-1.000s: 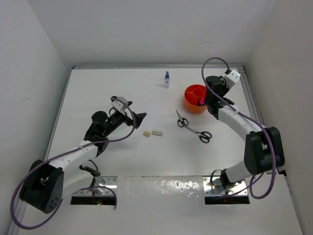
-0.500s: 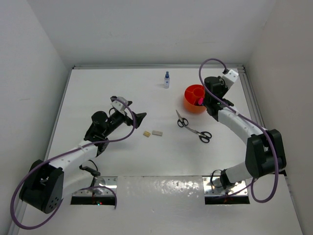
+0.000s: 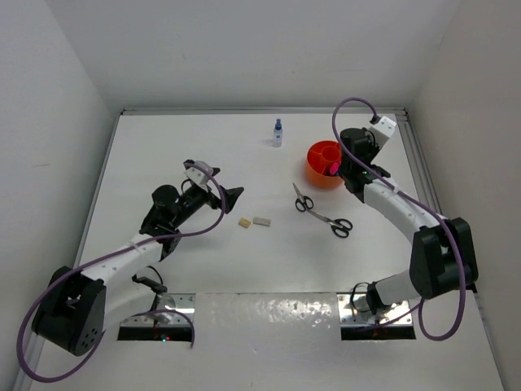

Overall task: Sort the stationery into containers
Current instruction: Place the pen in the storage box.

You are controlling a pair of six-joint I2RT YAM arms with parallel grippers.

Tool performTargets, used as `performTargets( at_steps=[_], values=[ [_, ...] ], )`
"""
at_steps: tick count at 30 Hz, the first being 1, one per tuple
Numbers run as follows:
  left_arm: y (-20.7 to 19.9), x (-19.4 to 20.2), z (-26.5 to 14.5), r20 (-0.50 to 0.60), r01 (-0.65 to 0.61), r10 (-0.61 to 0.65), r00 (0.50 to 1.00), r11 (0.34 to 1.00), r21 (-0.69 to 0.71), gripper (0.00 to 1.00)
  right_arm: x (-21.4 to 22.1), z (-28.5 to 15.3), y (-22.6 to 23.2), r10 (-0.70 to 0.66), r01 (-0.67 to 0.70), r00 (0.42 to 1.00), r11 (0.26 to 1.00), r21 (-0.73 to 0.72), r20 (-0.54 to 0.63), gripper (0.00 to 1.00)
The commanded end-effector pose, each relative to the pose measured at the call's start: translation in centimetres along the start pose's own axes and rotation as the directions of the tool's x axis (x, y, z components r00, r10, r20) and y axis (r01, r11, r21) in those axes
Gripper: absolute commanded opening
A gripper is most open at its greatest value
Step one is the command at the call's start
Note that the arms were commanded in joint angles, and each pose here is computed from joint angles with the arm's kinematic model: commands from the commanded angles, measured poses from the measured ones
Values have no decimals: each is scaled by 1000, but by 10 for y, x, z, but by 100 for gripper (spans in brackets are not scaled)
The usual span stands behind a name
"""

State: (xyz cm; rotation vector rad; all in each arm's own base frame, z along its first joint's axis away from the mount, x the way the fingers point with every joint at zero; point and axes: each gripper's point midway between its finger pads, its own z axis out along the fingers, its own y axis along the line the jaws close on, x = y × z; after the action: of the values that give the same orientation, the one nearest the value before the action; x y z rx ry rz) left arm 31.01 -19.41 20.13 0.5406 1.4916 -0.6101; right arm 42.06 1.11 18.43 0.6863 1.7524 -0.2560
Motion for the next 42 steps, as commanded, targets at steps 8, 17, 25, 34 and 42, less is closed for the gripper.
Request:
performTargets(
  at_steps=[8, 17, 25, 34, 42],
  values=[
    [2, -15, -4, 57, -31, 31, 998, 999, -12, 100, 3, 7, 4, 40, -40, 999, 999, 12, -10, 0],
    [2, -16, -4, 63, -31, 32, 998, 999, -13, 100, 15, 13, -6, 104, -102, 994, 991, 87, -18, 0],
    [4, -15, -6, 60, -37, 38, 997, 999, -24, 100, 42, 16, 0, 112, -108, 992, 992, 68, -57, 0],
    [6, -14, -7, 59, -38, 40, 997, 999, -30, 100, 50, 18, 8, 105, -106, 992, 994, -4, -73, 0],
    [7, -16, -7, 66, -42, 44, 997, 998, -38, 100, 58, 24, 8, 101, -103, 990, 995, -10, -93, 0]
  ],
)
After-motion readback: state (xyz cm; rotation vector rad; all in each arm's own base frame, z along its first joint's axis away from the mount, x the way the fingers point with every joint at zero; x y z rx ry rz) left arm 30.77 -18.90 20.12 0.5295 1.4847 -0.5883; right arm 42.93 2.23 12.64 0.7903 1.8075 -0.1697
